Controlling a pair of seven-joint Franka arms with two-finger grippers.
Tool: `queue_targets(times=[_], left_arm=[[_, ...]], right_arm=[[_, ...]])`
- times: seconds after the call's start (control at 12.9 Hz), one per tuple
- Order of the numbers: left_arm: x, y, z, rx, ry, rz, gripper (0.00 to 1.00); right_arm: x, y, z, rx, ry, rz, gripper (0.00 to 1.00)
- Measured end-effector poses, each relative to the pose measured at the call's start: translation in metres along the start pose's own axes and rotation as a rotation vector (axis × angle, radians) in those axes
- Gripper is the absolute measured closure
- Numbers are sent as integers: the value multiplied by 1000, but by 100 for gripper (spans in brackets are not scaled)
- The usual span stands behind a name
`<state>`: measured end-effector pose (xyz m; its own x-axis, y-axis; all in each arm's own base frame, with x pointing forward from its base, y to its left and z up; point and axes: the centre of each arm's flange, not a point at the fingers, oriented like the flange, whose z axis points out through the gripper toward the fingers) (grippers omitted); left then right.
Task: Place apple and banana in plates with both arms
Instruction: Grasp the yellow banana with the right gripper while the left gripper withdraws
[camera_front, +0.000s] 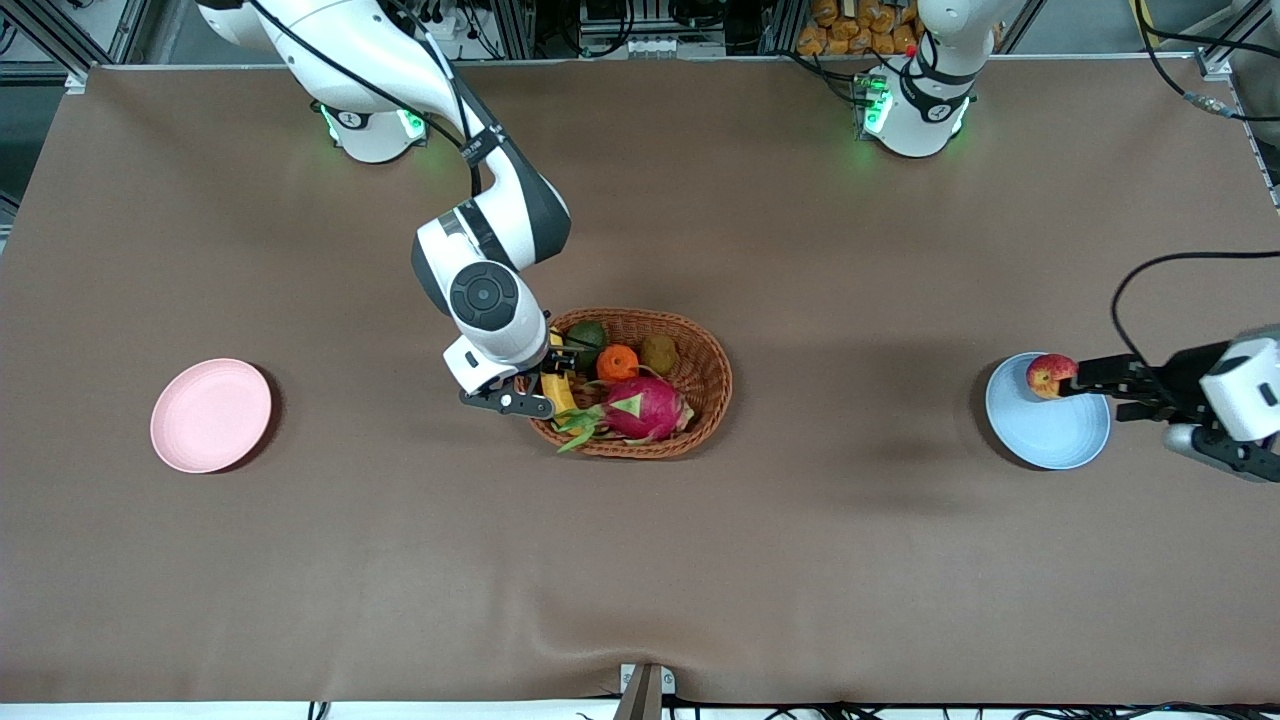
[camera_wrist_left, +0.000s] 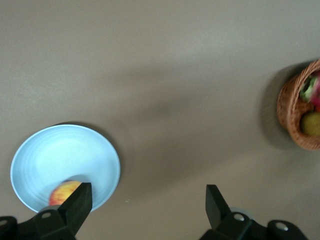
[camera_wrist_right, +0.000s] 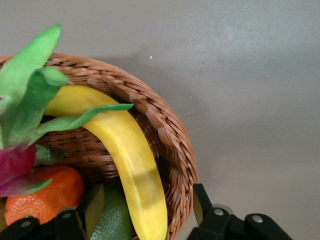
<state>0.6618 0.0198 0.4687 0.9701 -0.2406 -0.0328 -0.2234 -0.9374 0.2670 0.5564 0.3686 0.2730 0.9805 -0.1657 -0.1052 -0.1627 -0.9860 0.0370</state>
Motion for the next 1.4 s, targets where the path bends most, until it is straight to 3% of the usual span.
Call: queue_targets(times=[0.31,0.7,0.93,1.01,1.09,1.24,1.4], left_arm=[[-3,107,-28,128,-5,-52,0],[-49,157,-90,288,-11,-100,0],[-58,161,-104,317,-4,-108,0],[-62,169,-108,326,-8,-102,0],[-68,179,-110,342,-23,-99,0],[-79,194,-120,365,-20,-113,0],[-93,193,-135,316,-4,-145,0]], right_arm=[[-14,-12,23,-9,-1,-21,21],[-15,-16,41,-13,1,-27,31],[-13,-17,50,-15,6,-28,38],[-13,-16,52,-19,5,-29,48],[-13,-16,52,-19,5,-29,52],[-12,-17,51,-17,6,-29,52],[-9,-18,39,-31,-9,-27,52]])
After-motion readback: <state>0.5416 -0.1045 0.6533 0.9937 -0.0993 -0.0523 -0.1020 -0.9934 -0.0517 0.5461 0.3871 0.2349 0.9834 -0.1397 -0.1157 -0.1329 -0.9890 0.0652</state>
